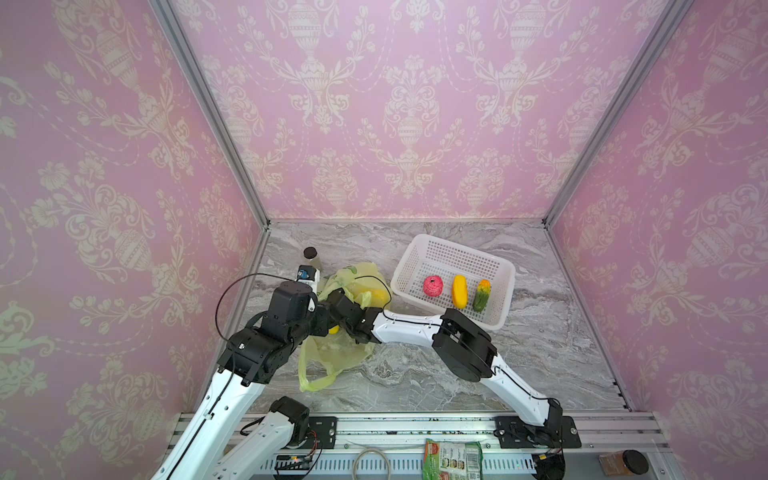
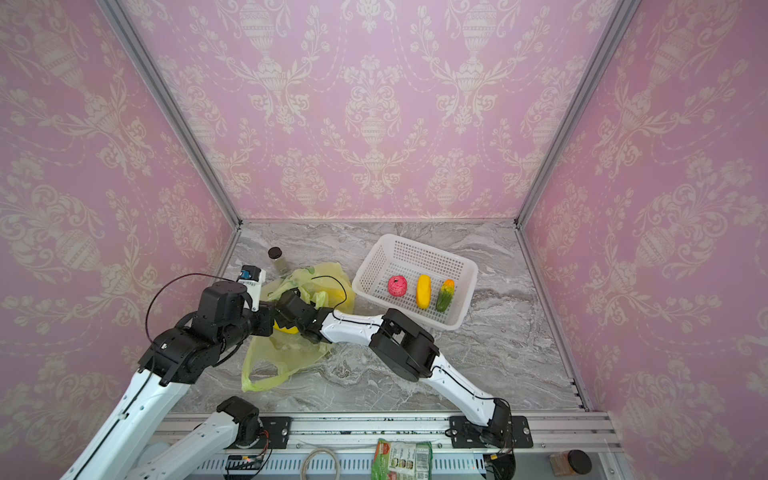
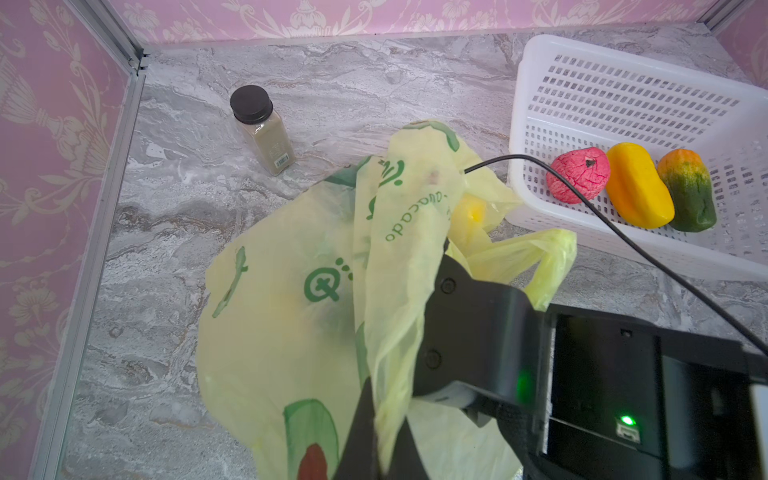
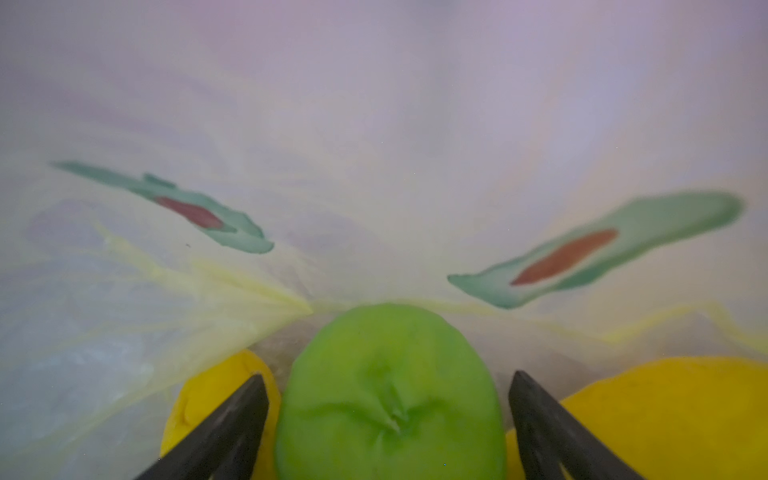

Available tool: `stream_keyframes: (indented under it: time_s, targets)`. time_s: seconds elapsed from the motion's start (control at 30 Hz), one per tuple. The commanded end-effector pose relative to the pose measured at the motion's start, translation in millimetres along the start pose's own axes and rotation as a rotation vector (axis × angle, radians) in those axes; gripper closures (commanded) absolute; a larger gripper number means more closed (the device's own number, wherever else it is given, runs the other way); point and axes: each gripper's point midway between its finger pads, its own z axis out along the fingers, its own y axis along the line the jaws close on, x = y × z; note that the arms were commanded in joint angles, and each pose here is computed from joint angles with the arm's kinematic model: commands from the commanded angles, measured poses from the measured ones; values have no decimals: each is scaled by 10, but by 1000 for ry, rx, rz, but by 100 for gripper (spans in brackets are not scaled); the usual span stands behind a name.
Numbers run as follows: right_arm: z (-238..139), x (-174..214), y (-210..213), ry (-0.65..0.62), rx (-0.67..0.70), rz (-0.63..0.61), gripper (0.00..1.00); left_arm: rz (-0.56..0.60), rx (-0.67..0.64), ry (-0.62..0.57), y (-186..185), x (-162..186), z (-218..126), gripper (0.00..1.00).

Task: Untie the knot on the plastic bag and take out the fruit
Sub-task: 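Grasp the green apple inside the bag with the right gripper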

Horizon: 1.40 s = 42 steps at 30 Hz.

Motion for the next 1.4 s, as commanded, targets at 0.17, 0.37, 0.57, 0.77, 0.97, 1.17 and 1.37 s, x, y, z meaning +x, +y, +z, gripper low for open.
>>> stream_keyframes:
  time_s: [0.17,0.37,0.57,0.77,0.97,1.17,1.37]
  targets:
    - [91,250,-102,107,23,1,32,-10,16,7,-7,43,-17,100]
    - [-5,229,-138,87,8,11,48,-9,13,9,-3,45,-11,100]
    - [-310,85,-172,27,-35,10,58,-10,4,11,11,46,-6,100]
    - [-762,-111,-184,-94,-114,6,63,-11,-3,15,20,48,4,100]
    - [-1173,-186,65,-203,-204,-85,66,-11,-5,15,24,50,5,100]
    - [-1772,-137,380,-340,-295,-236,68,-11,-8,17,28,55,10,100]
    - [-2376,-220,431,-489,-361,-264,67,-12,-11,20,31,54,18,100]
